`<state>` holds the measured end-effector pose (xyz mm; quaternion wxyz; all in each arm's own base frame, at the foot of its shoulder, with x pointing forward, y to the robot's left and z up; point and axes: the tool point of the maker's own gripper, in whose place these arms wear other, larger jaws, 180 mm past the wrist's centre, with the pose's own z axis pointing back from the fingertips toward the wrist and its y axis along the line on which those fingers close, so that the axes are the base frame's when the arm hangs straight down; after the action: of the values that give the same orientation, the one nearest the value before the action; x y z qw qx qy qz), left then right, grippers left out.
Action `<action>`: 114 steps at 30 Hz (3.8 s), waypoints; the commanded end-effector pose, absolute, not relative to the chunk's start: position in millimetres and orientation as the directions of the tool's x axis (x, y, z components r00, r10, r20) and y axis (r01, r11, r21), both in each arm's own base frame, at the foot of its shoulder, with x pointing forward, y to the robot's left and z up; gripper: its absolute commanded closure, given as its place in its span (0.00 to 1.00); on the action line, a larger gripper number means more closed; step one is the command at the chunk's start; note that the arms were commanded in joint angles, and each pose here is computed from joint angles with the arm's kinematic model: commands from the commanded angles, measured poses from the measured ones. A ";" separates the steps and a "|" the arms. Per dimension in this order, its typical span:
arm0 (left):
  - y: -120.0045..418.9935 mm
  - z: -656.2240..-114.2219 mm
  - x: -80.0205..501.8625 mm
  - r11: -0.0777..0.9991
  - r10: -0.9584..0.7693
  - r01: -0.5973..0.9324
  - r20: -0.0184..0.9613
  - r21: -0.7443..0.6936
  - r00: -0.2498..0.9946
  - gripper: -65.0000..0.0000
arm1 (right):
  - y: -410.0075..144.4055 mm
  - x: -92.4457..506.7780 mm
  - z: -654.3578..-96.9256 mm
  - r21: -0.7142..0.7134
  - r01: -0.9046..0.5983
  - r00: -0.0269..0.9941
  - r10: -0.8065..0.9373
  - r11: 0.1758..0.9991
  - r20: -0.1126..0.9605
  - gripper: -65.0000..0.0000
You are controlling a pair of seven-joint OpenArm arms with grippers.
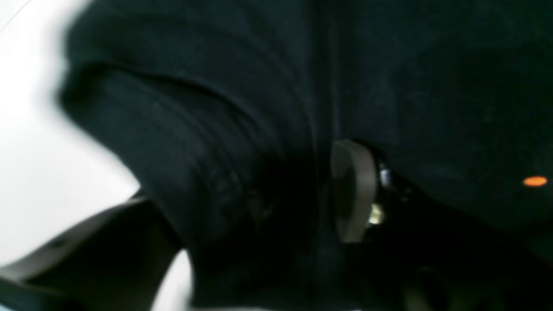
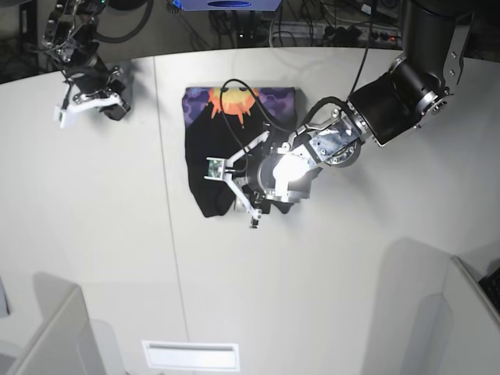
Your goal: Fold the T-shirt properly
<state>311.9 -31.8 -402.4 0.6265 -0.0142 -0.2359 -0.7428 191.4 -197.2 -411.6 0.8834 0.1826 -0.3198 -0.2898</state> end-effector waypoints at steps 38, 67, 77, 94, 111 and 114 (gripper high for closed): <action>33.3 -316.0 254.3 0.381 -0.658 0.857 0.753 0.348 -0.013 1.00 | -207.4 149.1 -360.7 0.387 0.181 0.662 -0.403 0.904 0.632 1.00; 57.0 -411.5 -10.1 0.304 -0.636 0.923 0.671 -0.237 0.381 1.00 | -140.5 2.1 -410.4 0.387 0.148 0.940 -0.251 0.910 0.232 1.00; 87.8 -488.6 -48.6 0.447 -0.655 0.811 0.479 -0.377 0.584 1.00 | -73.2 -64.3 -489.4 0.299 -0.144 0.989 0.147 0.943 0.013 1.00; 100.5 -585.4 -69.1 0.644 -0.567 0.585 0.207 -0.492 0.797 1.00 | -124.1 -96.3 -596.7 0.240 -0.094 0.979 0.133 0.966 -0.152 1.00; 116.1 -638.5 -39.7 0.867 -0.260 0.334 0.237 -0.370 0.936 1.00 | -116.0 -60.1 -653.7 0.217 0.061 0.998 -0.063 0.974 0.000 1.00; 114.7 -638.6 -21.7 0.864 -0.262 0.351 0.271 -0.362 0.926 1.00 | -96.3 -57.2 -653.3 0.245 0.067 0.998 -0.070 0.967 0.005 1.00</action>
<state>-14.9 112.0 -639.2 0.9593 -0.2044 -0.1129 -0.1588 -51.3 -90.2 -653.7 0.9913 0.1266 -0.0111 -0.0343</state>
